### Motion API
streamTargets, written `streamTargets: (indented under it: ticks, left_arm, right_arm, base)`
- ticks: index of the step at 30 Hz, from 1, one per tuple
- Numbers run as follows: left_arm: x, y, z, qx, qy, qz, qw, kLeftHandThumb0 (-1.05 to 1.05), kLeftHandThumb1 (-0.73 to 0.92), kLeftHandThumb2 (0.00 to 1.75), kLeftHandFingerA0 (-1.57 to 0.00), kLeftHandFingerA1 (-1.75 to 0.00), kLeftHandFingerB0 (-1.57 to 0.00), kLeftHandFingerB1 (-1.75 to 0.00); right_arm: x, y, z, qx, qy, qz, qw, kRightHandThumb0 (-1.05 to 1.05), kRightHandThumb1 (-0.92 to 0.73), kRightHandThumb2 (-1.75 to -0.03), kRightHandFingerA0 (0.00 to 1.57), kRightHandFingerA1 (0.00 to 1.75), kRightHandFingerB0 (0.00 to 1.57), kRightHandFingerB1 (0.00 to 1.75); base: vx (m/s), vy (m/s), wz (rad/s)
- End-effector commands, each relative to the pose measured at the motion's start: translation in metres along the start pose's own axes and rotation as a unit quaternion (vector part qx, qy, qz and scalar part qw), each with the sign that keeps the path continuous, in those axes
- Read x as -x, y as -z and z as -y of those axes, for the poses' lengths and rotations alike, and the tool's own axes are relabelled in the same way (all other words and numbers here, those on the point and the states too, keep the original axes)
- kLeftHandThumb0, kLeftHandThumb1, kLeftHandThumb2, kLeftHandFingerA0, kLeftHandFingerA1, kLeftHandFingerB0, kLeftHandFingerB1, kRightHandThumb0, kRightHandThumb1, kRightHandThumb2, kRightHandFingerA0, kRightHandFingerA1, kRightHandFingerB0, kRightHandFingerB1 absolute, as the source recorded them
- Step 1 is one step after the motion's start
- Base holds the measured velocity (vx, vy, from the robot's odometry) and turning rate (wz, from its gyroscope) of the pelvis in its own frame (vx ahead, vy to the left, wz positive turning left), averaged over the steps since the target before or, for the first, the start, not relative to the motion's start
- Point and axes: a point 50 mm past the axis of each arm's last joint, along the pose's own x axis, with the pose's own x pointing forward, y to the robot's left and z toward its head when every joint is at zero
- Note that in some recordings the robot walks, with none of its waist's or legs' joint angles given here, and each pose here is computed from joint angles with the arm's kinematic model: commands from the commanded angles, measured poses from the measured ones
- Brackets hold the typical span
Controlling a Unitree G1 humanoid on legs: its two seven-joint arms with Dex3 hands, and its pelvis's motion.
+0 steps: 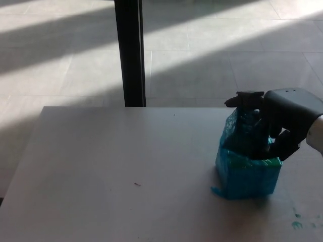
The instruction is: The robot uses its right hand to pick up the small cube kept on the middle on the desk and place it on the bigger cube kept next to it
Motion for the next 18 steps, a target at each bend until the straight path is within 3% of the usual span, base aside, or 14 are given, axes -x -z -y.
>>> streamTargets:
  ticks: [1, 4, 5, 6, 7, 8, 9, 10, 11, 13, 14, 15, 18]
  left_arm:
    - [0.0023, -0.0092, -0.0068, -0.009, -0.006, 0.016, 1.000, -1.01, 0.73, 1.17, -0.40, -0.62, -0.34, -0.50]
    - [0.0025, -0.0097, -0.0066, -0.010, -0.006, 0.016, 1.000, -0.97, 0.70, 1.16, -0.39, -0.62, -0.33, -0.50]
    - [0.0025, -0.0095, -0.0066, -0.010, -0.005, 0.017, 1.000, -1.03, 0.92, 0.71, -0.42, -0.58, -0.39, -0.41]
    - [0.0023, -0.0094, -0.0073, -0.004, -0.007, 0.016, 1.000, -1.02, 0.92, 0.68, -0.46, -0.61, -0.40, -0.41]
    - [0.0024, -0.0095, -0.0075, -0.008, -0.007, 0.015, 1.000, -1.03, 0.92, 0.70, -0.43, -0.60, -0.41, -0.41]
    - [0.0024, -0.0085, -0.0073, -0.005, -0.006, 0.014, 1.000, -0.97, 0.70, 1.15, -0.42, -0.65, -0.36, -0.52]
    - [0.0024, -0.0085, -0.0073, -0.005, -0.006, 0.014, 1.000, -0.97, 0.70, 1.15, -0.42, -0.65, -0.36, -0.52]
    - [0.0024, -0.0085, -0.0073, -0.005, -0.006, 0.014, 1.000, -1.02, 0.92, 0.69, -0.45, -0.60, -0.40, -0.41]
    - [0.0024, -0.0086, -0.0073, -0.005, -0.006, 0.014, 1.000, -1.02, 0.92, 0.69, -0.44, -0.58, -0.41, -0.41]
    - [0.0024, -0.0084, -0.0073, -0.006, -0.005, 0.015, 1.000, -1.03, 0.92, 0.69, -0.42, -0.57, -0.39, -0.40]
    - [0.0025, -0.0084, -0.0074, -0.004, -0.003, 0.015, 1.000, -1.02, 0.92, 0.69, -0.42, -0.58, -0.39, -0.41]
    - [0.0025, -0.0085, -0.0074, -0.004, -0.003, 0.015, 1.000, -0.98, 0.71, 1.16, -0.39, -0.63, -0.33, -0.50]
    - [0.0022, -0.0090, -0.0066, -0.004, -0.007, 0.013, 1.000, -1.00, 0.72, 1.16, -0.41, -0.63, -0.36, -0.51]
  right_arm:
    - [0.0057, 0.0062, 0.0025, 0.045, -0.039, -0.035, 0.998, -0.67, -0.70, -0.60, 0.37, 0.50, 0.10, 0.27]
    - [0.0066, 0.0078, 0.0037, 0.062, -0.045, -0.047, 0.996, -0.70, -0.70, -0.61, 0.24, 0.43, 0.07, 0.25]
    - [0.0070, 0.0085, 0.0039, 0.063, -0.047, -0.049, 0.996, -0.74, -0.70, -0.61, 0.20, 0.43, 0.04, 0.26]
    - [0.0069, 0.0094, 0.0046, 0.063, -0.048, -0.048, 0.996, -0.79, -0.54, -0.91, 0.11, 0.52, 0.04, 0.24]
    - [0.0081, 0.0104, 0.0053, 0.071, -0.055, -0.050, 0.995, -0.85, -0.57, -0.97, 0.04, 0.40, 0.07, 0.16]
    - [0.0096, 0.0111, 0.0062, 0.080, -0.061, -0.053, 0.994, -0.87, -0.57, -0.97, 0.04, 0.31, 0.06, 0.14]
    - [0.0097, 0.0111, 0.0062, 0.080, -0.061, -0.053, 0.994, -0.87, -0.57, -0.97, 0.04, 0.31, 0.06, 0.14]
    - [0.0097, 0.0110, 0.0062, 0.080, -0.062, -0.053, 0.993, -0.86, -0.55, -0.94, 0.01, 0.29, 0.09, 0.14]
    - [0.0103, 0.0129, 0.0062, 0.092, -0.066, -0.059, 0.992, -0.86, -0.57, -0.98, 0.00, 0.23, 0.01, 0.16]
    - [0.0106, 0.0147, 0.0057, 0.095, -0.069, -0.063, 0.991, -0.88, -0.58, -0.98, 0.02, 0.22, 0.03, 0.15]
    - [0.0109, 0.0154, 0.0059, 0.093, -0.069, -0.064, 0.991, -0.90, -0.59, -0.98, 0.02, 0.21, 0.05, 0.13]
    - [0.0108, 0.0156, 0.0055, 0.091, -0.070, -0.065, 0.991, -0.92, -0.60, -0.98, 0.00, 0.17, 0.05, 0.12]
    - [0.0108, 0.0154, 0.0042, 0.090, -0.071, -0.066, 0.991, -0.96, -0.62, -0.98, 0.00, 0.13, 0.07, 0.11]
  base:
    - [0.00, 0.000, 0.00]
    - [0.00, 0.000, 0.00]
    - [0.00, 0.000, 0.00]
    - [0.00, 0.000, 0.00]
    - [0.00, 0.000, 0.00]
    - [0.00, 0.000, 0.00]
    - [0.00, 0.000, 0.00]
    - [0.00, 0.000, 0.00]
    - [0.00, 0.000, 0.00]
    - [0.00, 0.000, 0.00]
    - [0.00, 0.000, 0.00]
    - [0.00, 0.000, 0.00]
    - [0.00, 0.000, 0.00]
